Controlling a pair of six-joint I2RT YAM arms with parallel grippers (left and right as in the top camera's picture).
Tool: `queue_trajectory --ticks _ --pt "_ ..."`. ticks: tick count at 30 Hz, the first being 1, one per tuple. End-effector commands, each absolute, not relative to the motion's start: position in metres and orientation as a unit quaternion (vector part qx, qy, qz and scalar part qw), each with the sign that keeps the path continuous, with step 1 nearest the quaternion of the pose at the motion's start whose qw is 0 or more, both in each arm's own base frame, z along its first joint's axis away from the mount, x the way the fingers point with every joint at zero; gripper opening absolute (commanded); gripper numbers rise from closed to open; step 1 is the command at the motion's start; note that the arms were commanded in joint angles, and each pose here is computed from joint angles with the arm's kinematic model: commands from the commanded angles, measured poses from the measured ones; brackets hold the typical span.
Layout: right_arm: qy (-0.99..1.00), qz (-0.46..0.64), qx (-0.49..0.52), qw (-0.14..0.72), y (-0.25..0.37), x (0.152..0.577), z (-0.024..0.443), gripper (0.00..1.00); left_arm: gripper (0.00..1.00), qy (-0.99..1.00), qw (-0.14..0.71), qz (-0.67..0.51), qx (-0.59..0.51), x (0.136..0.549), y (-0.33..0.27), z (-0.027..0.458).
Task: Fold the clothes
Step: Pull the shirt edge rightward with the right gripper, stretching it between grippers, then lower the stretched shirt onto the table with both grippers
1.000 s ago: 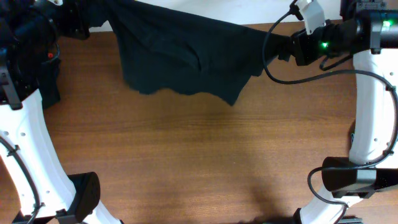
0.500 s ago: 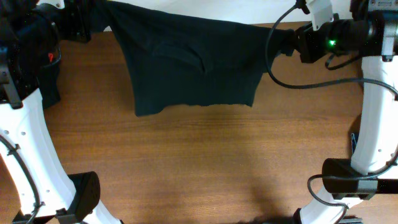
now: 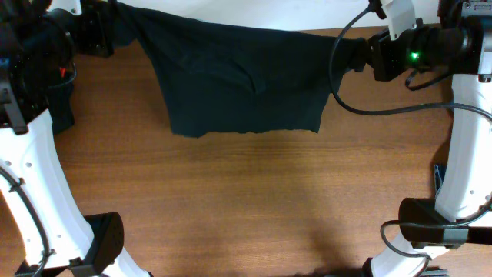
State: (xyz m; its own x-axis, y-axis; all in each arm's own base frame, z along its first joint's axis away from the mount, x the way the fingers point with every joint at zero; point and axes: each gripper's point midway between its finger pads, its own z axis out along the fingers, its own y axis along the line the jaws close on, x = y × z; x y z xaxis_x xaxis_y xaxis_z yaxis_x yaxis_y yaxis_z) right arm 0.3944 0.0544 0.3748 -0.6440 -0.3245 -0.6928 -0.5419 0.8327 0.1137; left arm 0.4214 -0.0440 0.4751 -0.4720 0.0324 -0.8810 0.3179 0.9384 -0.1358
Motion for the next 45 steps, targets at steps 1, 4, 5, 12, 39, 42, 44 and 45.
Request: queue_trajectory --ticks 1,4,5,12,39,42,44,45 --pt "0.887 0.159 -0.24 0.362 0.055 0.387 0.389 0.04 0.0 0.85 0.501 -0.151 0.065 0.423 -0.037 0.475" --pt "0.886 0.158 -0.24 0.364 0.055 0.382 0.392 0.04 0.0 0.859 0.485 -0.16 0.034 0.421 -0.035 0.469" --pt "0.887 0.157 -0.234 0.365 0.055 0.381 0.394 0.04 0.0 0.863 0.477 -0.161 0.029 0.419 -0.034 0.466" --pt "0.883 0.139 -0.205 0.398 0.051 0.354 0.424 0.04 0.0 0.88 0.452 -0.146 0.011 0.394 -0.029 0.459" --pt "0.915 0.133 -0.074 0.373 0.041 0.247 0.428 0.04 0.0 0.947 0.304 -0.106 0.013 0.282 -0.088 0.396" --pt "0.928 0.138 -0.06 0.34 0.04 0.239 0.406 0.04 0.0 0.964 0.256 -0.067 0.0 0.278 -0.081 0.362" --pt "0.936 0.137 -0.053 0.321 0.039 0.235 0.393 0.04 0.0 0.971 0.235 -0.027 -0.028 0.277 -0.067 0.344" --pt "0.94 0.133 -0.043 0.31 0.037 0.235 0.386 0.04 0.0 0.973 0.228 -0.007 -0.043 0.276 -0.06 0.336"
